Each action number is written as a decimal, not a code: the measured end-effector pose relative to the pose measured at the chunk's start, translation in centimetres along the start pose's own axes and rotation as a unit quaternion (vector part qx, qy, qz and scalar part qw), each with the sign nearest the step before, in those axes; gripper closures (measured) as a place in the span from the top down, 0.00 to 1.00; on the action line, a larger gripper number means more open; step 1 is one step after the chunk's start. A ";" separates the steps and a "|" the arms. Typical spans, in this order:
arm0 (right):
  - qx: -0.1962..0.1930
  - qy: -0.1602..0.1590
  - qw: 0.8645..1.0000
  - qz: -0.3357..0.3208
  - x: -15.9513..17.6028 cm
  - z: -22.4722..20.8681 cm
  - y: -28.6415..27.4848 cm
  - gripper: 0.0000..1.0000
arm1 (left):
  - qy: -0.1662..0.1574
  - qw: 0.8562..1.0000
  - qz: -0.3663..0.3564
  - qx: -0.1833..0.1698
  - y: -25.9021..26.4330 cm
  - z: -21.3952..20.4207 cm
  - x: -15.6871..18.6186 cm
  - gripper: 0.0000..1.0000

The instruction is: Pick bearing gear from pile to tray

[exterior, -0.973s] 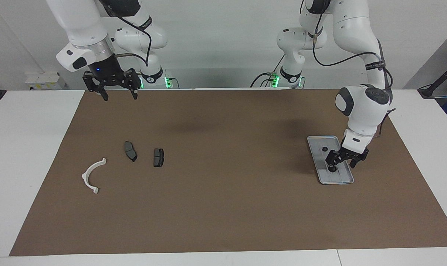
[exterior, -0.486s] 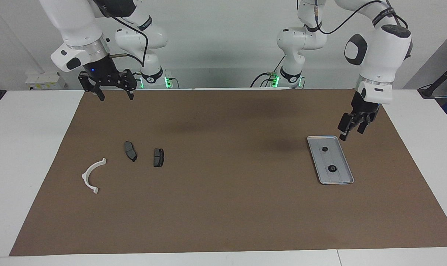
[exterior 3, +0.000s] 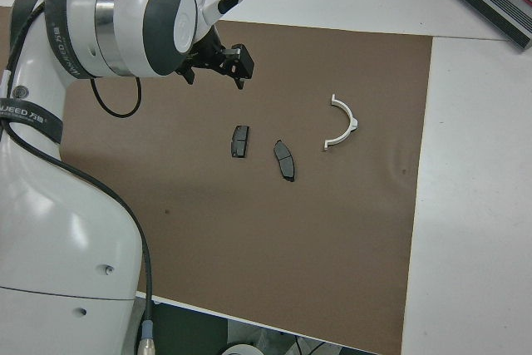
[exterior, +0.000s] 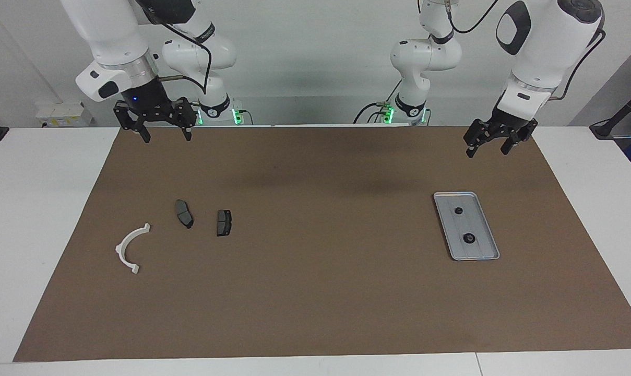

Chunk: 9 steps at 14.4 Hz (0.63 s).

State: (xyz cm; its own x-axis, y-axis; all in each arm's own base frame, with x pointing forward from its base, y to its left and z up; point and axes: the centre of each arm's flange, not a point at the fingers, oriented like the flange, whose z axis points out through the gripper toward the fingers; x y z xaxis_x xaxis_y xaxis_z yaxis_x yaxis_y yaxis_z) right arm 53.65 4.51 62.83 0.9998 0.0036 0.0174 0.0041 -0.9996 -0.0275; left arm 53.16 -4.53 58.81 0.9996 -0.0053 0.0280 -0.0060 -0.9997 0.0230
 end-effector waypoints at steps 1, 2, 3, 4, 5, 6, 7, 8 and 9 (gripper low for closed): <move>0.000 0.000 1.000 0.000 0.0 0.0 0.0 1.00 | -0.013 1.000 0.010 0.001 0.0 0.0 -0.3 1.00; 0.000 0.000 1.000 0.001 0.0 0.0 0.1 1.00 | -0.023 1.000 0.018 0.001 0.0 0.1 -0.5 1.00; 0.000 0.000 1.000 0.001 0.0 0.0 0.1 1.00 | -0.032 0.999 0.023 0.002 0.0 0.2 -0.7 1.00; 0.000 0.000 1.000 0.001 0.0 0.0 0.1 1.00 | -0.040 0.999 0.028 0.002 -0.1 0.4 -0.9 1.00; 0.000 0.000 1.000 0.001 0.0 0.0 0.1 1.00 | -0.046 0.998 0.034 0.003 -0.1 0.5 -1.0 1.00; 0.000 0.000 1.000 0.001 0.0 0.0 0.1 1.00 | -0.049 0.998 0.039 0.004 -0.1 0.5 -1.1 1.00; 0.000 0.000 1.000 0.001 0.0 0.0 0.1 1.00 | -0.048 0.998 0.044 0.006 0.0 0.4 -1.1 1.00; 0.000 0.000 1.000 0.001 0.0 0.0 0.1 1.00 | -0.046 0.998 0.048 0.006 0.0 0.2 -1.0 1.00; 0.000 0.000 1.000 0.001 0.0 0.0 0.1 1.00 | -0.042 0.998 0.051 0.006 0.1 -0.1 -0.9 1.00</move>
State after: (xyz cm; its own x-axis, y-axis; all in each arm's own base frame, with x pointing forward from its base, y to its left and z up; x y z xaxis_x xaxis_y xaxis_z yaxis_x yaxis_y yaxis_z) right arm 53.66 4.40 62.83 0.9998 0.0016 0.0175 0.0021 -0.9996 -0.0275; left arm 52.22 -4.67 58.89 0.9926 -0.1080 -0.0551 -0.1075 -0.9941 0.0126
